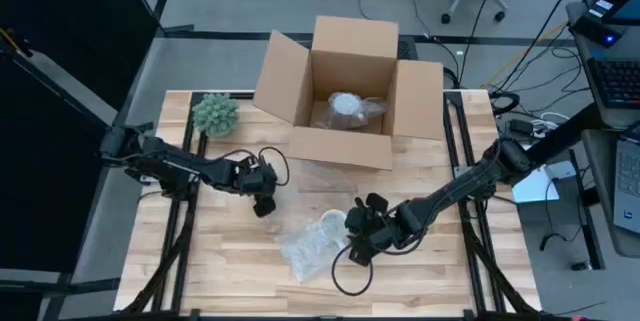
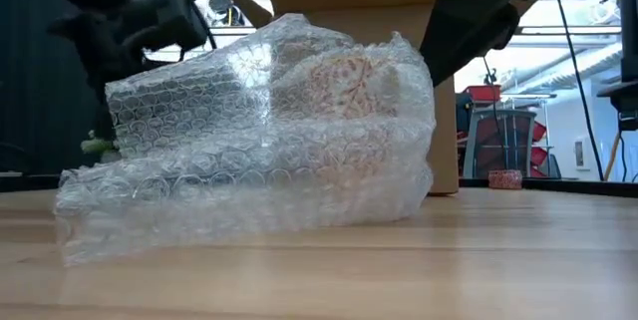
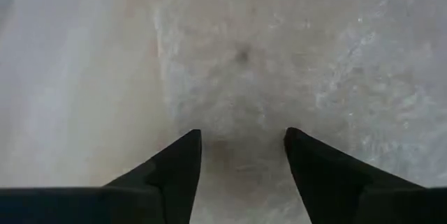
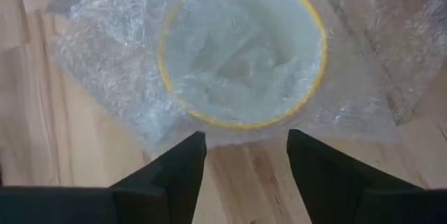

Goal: Wrap mug
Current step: Wrap the orange mug with bubble wrap

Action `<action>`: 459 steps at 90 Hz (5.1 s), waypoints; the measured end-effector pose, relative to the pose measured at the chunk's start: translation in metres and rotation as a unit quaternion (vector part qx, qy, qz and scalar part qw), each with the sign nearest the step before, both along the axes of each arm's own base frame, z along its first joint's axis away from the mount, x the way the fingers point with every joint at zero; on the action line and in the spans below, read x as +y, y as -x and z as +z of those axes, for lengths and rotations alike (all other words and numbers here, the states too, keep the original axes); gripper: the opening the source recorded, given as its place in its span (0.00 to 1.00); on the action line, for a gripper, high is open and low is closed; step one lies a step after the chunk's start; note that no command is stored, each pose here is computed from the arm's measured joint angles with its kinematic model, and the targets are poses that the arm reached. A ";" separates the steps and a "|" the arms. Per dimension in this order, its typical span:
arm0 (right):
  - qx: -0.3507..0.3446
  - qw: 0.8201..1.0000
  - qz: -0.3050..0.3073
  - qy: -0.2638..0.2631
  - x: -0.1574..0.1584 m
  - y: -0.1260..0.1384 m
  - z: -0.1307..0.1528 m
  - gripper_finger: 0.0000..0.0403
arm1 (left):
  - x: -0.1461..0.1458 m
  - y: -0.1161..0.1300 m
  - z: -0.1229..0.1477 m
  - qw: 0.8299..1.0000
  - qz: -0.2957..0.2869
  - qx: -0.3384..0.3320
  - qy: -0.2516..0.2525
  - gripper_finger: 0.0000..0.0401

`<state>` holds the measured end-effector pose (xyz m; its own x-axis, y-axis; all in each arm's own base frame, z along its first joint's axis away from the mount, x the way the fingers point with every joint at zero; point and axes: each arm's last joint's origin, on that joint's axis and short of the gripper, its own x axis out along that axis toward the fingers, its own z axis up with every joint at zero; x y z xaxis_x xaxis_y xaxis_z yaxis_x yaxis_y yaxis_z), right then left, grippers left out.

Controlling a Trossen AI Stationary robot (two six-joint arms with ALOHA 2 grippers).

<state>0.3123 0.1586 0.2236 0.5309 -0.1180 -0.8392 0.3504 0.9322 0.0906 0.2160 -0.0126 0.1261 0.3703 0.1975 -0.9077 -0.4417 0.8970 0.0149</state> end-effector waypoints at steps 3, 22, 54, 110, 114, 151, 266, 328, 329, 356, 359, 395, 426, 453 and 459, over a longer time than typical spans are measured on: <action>0.000 1.000 0.000 0.000 0.000 0.000 0.000 0.47 | 0.000 0.002 -0.002 1.000 0.006 -0.005 0.003 0.47; 0.000 1.000 0.002 0.001 0.000 0.000 0.000 0.47 | 0.000 0.004 -0.007 1.000 0.019 -0.022 0.010 0.45; -0.001 1.000 0.005 0.008 -0.001 -0.001 0.000 0.47 | -0.005 -0.002 0.001 0.999 0.003 -0.023 0.024 0.45; -0.001 1.000 0.009 0.010 -0.001 -0.001 0.000 0.47 | 0.002 0.009 0.025 1.000 0.015 -0.021 -0.009 0.45; -0.004 1.000 0.009 0.009 -0.001 -0.001 0.001 0.47 | 0.003 0.009 0.020 1.000 0.018 -0.018 -0.008 0.45; -0.020 1.000 0.013 0.002 0.001 -0.004 0.002 0.47 | 0.004 0.003 -0.008 0.999 0.015 -0.038 0.014 0.36; -0.027 0.997 0.046 0.053 0.000 -0.010 -0.002 0.47 | -0.068 -0.033 0.098 0.947 -0.141 -0.286 0.037 0.00; -0.041 0.995 0.061 0.061 -0.001 -0.018 -0.007 0.47 | -0.099 -0.078 0.082 0.871 -0.232 -0.427 0.068 0.00; -0.041 0.996 0.060 0.060 -0.001 -0.018 -0.007 0.47 | -0.099 -0.079 0.080 0.871 -0.232 -0.428 0.068 0.00; -0.042 0.995 0.061 0.062 -0.001 -0.018 -0.007 0.47 | -0.103 -0.101 0.043 0.892 -0.236 -0.380 0.066 0.00; -0.042 0.995 0.061 0.062 -0.001 -0.019 -0.007 0.47 | -0.103 -0.102 0.041 0.892 -0.236 -0.380 0.066 0.00; -0.047 0.996 0.058 0.056 -0.002 -0.020 -0.007 0.50 | -0.100 -0.103 0.041 0.892 -0.234 -0.380 0.067 0.00; -0.061 0.986 0.142 -0.056 0.005 -0.010 0.078 0.60 | -0.100 -0.103 0.040 0.892 -0.240 -0.378 0.068 0.00; -0.141 0.986 0.043 0.082 -0.023 -0.030 0.099 0.59 | -0.101 -0.103 0.040 0.889 -0.254 -0.375 0.064 0.00; -0.099 0.991 0.025 0.088 -0.031 -0.037 0.082 0.59 | -0.101 -0.103 0.040 0.889 -0.255 -0.374 0.065 0.00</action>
<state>0.3498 0.1272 0.3052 0.6917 -0.2225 -0.6870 0.2950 0.9554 -0.0123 0.3187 -0.1132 0.1656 0.8910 -0.2582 -0.3735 0.1803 0.9561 -0.2308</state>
